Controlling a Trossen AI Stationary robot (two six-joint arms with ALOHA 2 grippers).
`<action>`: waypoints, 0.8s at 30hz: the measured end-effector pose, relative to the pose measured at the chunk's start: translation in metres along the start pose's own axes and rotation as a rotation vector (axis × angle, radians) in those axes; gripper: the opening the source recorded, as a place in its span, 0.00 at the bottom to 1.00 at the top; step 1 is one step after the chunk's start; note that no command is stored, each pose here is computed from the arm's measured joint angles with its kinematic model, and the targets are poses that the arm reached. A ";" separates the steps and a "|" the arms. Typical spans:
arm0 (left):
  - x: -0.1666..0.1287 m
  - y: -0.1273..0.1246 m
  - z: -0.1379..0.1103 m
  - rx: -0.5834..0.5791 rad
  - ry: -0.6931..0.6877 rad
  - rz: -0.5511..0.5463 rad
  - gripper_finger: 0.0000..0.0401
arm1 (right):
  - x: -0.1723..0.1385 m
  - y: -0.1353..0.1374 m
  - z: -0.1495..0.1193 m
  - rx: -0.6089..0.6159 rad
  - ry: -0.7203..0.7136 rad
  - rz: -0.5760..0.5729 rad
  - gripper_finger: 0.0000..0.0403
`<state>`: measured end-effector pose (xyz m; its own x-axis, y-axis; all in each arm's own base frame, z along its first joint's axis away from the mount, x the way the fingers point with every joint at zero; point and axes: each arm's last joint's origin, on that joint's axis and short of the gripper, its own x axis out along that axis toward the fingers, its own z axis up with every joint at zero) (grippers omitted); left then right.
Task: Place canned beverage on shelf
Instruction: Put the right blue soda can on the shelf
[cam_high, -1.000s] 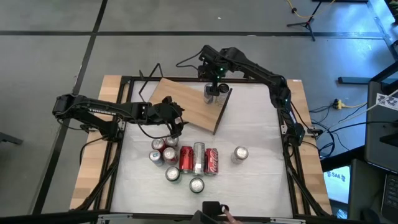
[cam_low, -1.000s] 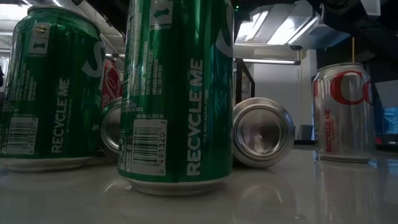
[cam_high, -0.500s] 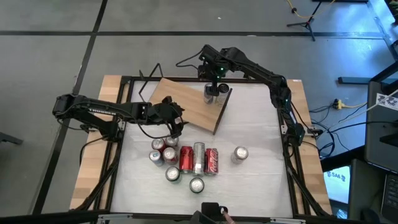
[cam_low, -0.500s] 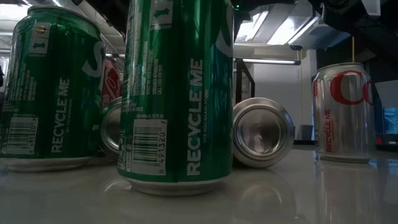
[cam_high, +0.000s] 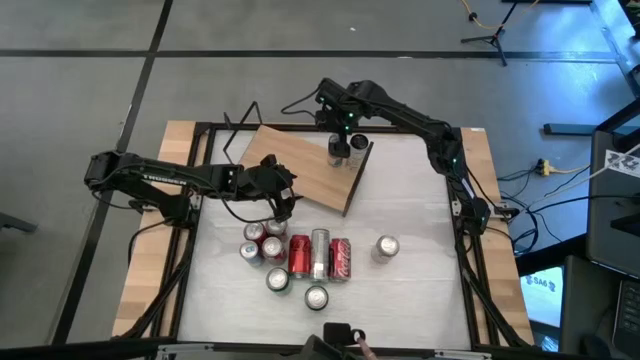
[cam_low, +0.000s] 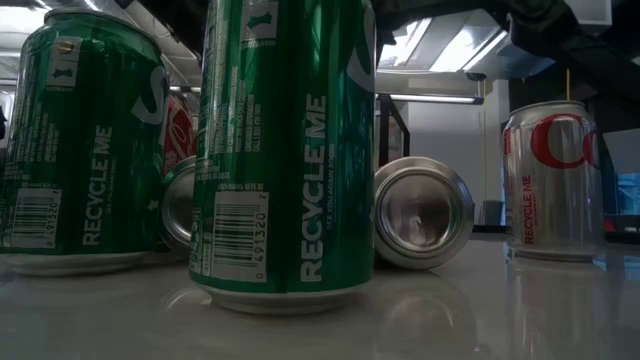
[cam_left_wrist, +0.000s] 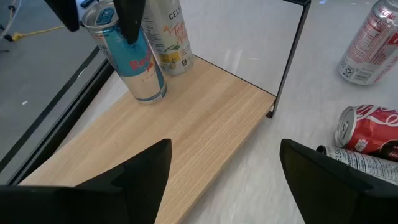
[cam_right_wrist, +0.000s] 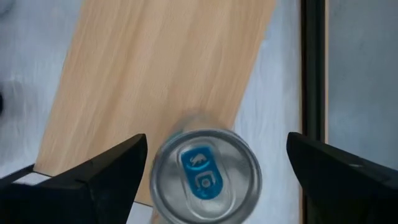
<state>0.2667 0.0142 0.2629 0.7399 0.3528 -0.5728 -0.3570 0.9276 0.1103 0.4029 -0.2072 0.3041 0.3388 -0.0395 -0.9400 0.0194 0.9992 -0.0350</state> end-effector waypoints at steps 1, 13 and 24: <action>0.000 0.000 0.000 0.000 0.000 0.000 0.72 | 0.001 0.000 0.000 -0.001 0.001 0.001 0.94; 0.000 0.000 0.000 0.000 0.000 0.000 0.72 | 0.002 0.003 0.000 -0.004 0.013 0.008 0.88; 0.000 0.000 0.000 0.000 0.000 0.000 0.72 | 0.003 0.009 0.003 -0.015 0.016 0.012 0.61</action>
<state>0.2667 0.0142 0.2629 0.7400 0.3528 -0.5727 -0.3571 0.9276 0.1100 0.4065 -0.1986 0.3023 0.3238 -0.0278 -0.9457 0.0012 0.9996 -0.0290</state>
